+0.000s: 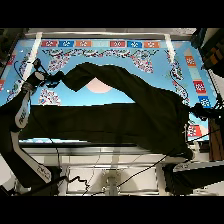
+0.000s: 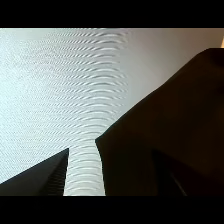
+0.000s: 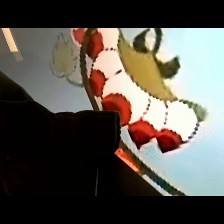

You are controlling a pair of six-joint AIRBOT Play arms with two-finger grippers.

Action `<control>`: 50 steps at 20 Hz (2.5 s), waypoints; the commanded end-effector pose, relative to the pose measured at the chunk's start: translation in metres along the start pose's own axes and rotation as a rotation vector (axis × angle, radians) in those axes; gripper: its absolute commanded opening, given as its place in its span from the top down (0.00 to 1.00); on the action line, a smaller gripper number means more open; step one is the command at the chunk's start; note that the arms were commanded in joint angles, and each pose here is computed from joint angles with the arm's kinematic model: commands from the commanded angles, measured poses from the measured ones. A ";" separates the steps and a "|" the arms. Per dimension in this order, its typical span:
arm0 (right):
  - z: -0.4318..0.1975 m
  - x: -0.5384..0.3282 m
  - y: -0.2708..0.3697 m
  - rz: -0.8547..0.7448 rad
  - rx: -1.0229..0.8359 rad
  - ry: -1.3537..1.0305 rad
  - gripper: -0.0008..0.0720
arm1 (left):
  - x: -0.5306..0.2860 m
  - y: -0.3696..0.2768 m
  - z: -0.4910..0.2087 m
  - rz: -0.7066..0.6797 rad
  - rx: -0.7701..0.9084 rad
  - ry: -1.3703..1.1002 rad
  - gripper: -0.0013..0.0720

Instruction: Fold the clothes and pants, and hang the long-sleeved shirts on hangers.

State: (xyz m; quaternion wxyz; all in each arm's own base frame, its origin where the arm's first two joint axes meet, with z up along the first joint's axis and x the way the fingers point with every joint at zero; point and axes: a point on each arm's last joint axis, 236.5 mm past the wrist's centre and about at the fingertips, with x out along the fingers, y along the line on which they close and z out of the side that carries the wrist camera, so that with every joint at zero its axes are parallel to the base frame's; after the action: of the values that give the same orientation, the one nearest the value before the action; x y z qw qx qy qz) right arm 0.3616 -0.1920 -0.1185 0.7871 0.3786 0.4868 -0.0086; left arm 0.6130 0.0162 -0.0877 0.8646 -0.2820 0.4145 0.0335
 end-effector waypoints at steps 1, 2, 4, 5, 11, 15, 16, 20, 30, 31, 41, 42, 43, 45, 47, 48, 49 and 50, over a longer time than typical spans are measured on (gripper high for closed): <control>0.000 0.000 0.001 0.002 -0.001 0.000 0.95 | 0.018 -0.002 -0.002 -0.010 0.004 0.032 0.25; 0.000 0.000 0.001 0.002 -0.001 0.000 0.95 | 0.020 -0.005 0.002 -0.015 0.008 0.019 0.31; 0.000 0.000 0.001 0.002 0.000 0.000 0.95 | 0.022 -0.008 0.012 -0.019 0.012 -0.020 0.60; 0.000 0.000 0.001 0.003 0.002 0.000 0.95 | 0.022 -0.010 0.017 -0.022 0.013 -0.041 0.93; -0.005 0.000 0.006 0.023 0.009 0.021 0.95 | -0.010 -0.055 0.077 -0.081 0.212 -0.185 0.96; -0.001 -0.001 0.009 0.036 0.019 0.007 0.95 | -0.091 -0.123 0.165 -0.087 0.636 -0.482 0.96; 0.003 -0.001 0.013 0.048 0.029 -0.010 0.95 | -0.123 -0.140 0.189 -0.064 0.721 -0.595 0.96; 0.025 -0.009 0.027 0.095 0.046 -0.079 0.95 | -0.223 -0.181 0.222 0.005 0.942 -0.797 0.96; 0.033 -0.014 0.033 0.107 0.039 -0.096 0.95 | -0.195 0.079 -0.015 0.419 0.895 0.608 0.96; 0.033 -0.014 0.033 0.107 0.039 -0.096 0.95 | -0.192 0.102 -0.042 0.404 0.837 0.698 0.96; 0.034 -0.014 0.031 0.100 0.039 -0.103 0.95 | -0.181 0.142 -0.051 0.408 0.377 0.583 0.10; 0.034 -0.014 0.031 0.100 0.039 -0.103 0.95 | -0.172 0.129 -0.047 0.337 0.318 0.534 0.10; 0.035 -0.014 0.031 0.099 0.039 -0.103 0.95 | -0.163 0.114 -0.040 0.253 0.264 0.479 0.10; 0.034 -0.014 0.031 0.099 0.039 -0.103 0.95 | -0.152 0.097 -0.021 0.147 0.300 0.384 0.10; 0.034 -0.014 0.031 0.099 0.039 -0.102 0.95 | -0.146 0.094 -0.009 0.125 0.424 0.337 0.11; 0.034 -0.014 0.031 0.099 0.039 -0.102 0.95 | -0.142 0.095 -0.003 0.130 0.448 0.309 0.11; 0.034 -0.014 0.030 0.098 0.039 -0.102 0.95 | -0.138 0.096 0.003 0.139 0.455 0.284 0.11; 0.034 -0.014 0.030 0.098 0.039 -0.103 0.95 | -0.133 0.097 0.005 0.138 0.467 0.270 0.12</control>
State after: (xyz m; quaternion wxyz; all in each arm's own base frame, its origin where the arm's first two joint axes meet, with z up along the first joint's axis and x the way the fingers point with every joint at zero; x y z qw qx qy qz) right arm 0.3918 -0.1960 -0.0816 0.8027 0.4170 0.4263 0.0012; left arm 0.4757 0.1212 -0.0363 0.8071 -0.0621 0.5863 -0.0321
